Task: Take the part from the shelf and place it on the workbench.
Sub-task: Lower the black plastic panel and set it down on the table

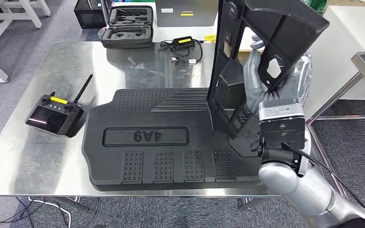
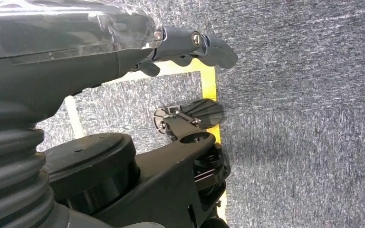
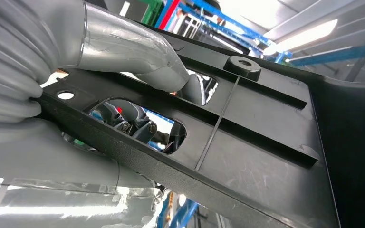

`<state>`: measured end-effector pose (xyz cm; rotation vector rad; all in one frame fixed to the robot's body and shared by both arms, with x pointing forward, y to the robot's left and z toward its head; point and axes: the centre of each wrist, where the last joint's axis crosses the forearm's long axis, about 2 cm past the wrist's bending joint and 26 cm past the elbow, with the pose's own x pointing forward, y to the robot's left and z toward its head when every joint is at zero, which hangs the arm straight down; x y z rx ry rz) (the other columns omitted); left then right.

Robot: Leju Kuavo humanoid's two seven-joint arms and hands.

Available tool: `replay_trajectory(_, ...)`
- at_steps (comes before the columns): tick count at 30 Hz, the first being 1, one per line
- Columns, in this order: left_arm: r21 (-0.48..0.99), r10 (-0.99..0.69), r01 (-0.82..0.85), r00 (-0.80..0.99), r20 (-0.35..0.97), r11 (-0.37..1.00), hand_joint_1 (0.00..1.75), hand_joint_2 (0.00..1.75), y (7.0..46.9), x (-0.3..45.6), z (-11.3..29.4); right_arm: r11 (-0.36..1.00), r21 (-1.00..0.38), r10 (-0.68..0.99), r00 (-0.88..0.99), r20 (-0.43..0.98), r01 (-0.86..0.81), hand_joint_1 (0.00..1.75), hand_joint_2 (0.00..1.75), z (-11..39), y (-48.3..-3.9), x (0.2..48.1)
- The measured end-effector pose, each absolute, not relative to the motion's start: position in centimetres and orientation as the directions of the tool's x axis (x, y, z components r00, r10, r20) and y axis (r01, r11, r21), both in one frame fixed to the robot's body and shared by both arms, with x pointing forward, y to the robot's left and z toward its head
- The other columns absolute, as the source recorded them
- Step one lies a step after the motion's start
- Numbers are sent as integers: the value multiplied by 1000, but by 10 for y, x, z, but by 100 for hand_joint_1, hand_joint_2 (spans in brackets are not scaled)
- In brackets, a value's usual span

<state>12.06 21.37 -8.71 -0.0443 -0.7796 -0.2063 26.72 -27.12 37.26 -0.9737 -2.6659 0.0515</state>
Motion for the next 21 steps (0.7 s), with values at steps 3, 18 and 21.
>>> replay_trajectory(3, 37, -166, 197, 695, 700, 980, 0, 175, 214, 119, -87, 751, -138, 656, -709, 259, 645, 175, 175, 373, -271, 268)
replay_trajectory(18, 44, -163, 183, 709, 686, 982, 0, 175, 213, 120, -87, 219, -122, 971, -229, -73, 968, 175, 175, 382, -264, 280)
replay_trajectory(21, 40, -158, 180, 710, 687, 983, 0, 175, 211, 121, -86, 108, -132, 979, -128, -157, 985, 175, 175, 389, -261, 291)
